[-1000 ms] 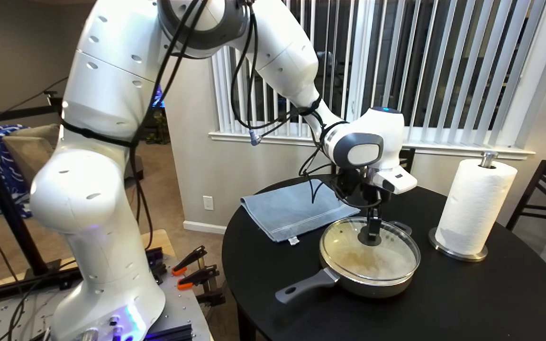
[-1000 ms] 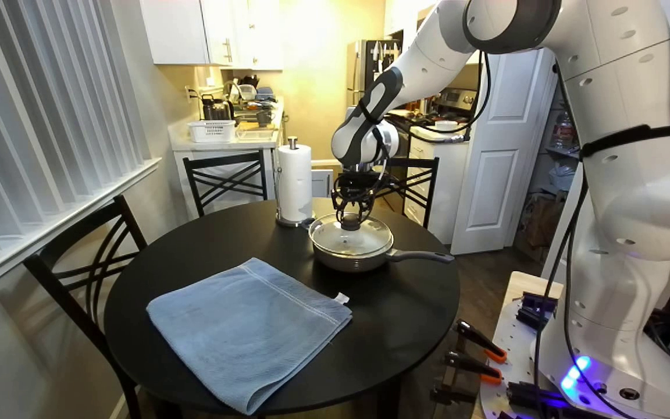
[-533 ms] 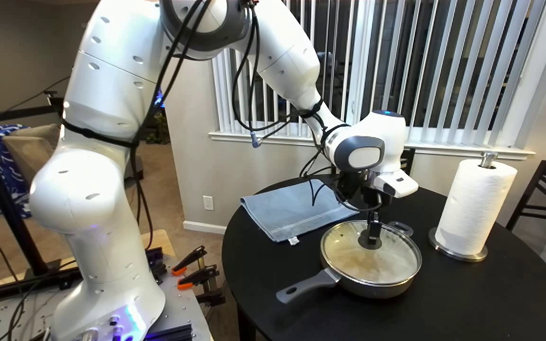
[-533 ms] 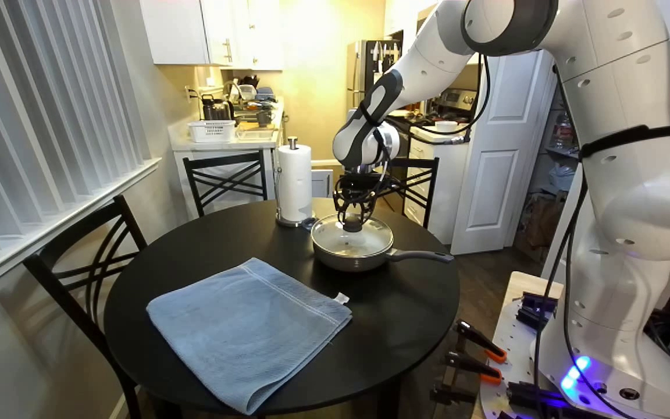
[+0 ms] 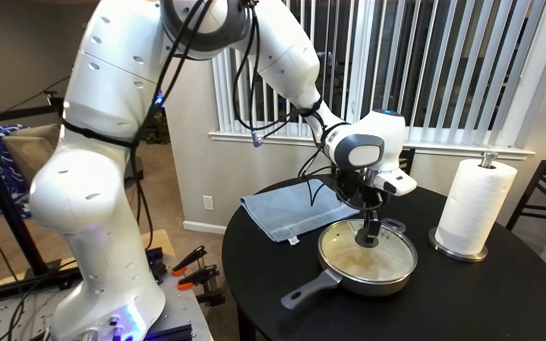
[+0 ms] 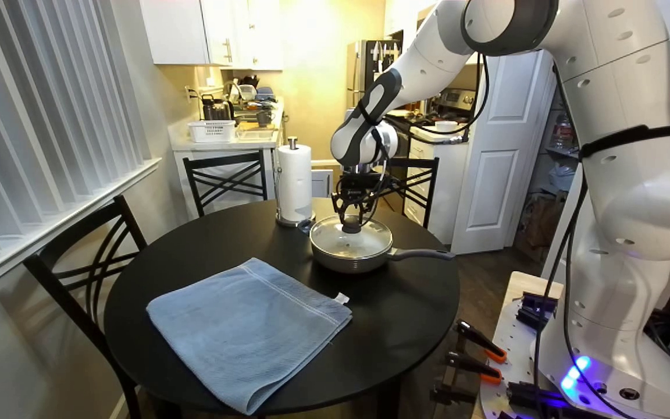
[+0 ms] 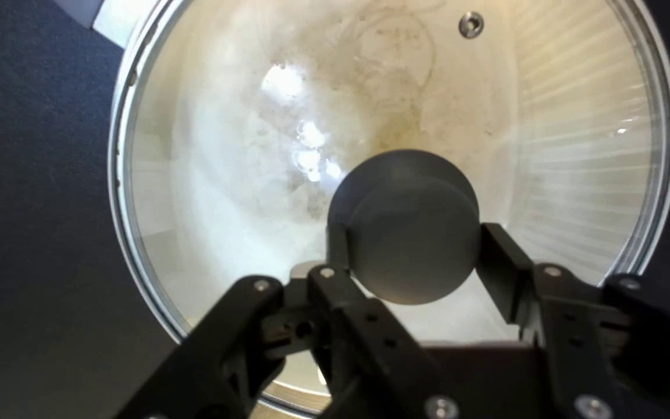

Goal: Put the lid on the pot

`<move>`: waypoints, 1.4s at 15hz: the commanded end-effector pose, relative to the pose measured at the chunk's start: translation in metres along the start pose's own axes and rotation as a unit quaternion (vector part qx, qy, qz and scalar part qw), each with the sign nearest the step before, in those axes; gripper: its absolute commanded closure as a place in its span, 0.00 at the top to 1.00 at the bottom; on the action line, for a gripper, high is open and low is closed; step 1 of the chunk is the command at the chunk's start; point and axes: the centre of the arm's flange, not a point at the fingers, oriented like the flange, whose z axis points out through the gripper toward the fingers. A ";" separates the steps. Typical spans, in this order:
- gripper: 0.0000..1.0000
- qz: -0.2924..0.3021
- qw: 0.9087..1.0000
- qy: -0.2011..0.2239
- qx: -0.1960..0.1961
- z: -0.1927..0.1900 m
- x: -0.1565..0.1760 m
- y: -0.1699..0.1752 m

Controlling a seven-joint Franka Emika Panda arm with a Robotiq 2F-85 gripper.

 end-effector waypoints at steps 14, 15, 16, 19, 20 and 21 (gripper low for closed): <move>1.00 -0.062 0.998 -0.003 -0.001 -0.069 -0.032 -0.024; 1.00 -0.053 0.999 -0.006 0.004 -0.050 -0.014 -0.029; 1.00 -0.055 0.998 -0.002 0.007 -0.056 -0.015 -0.031; 1.00 -0.054 0.999 -0.004 0.004 -0.052 -0.014 -0.030; 1.00 -0.053 0.999 -0.006 0.003 -0.049 -0.014 -0.029; 1.00 -0.053 0.999 -0.007 0.002 -0.048 -0.014 -0.029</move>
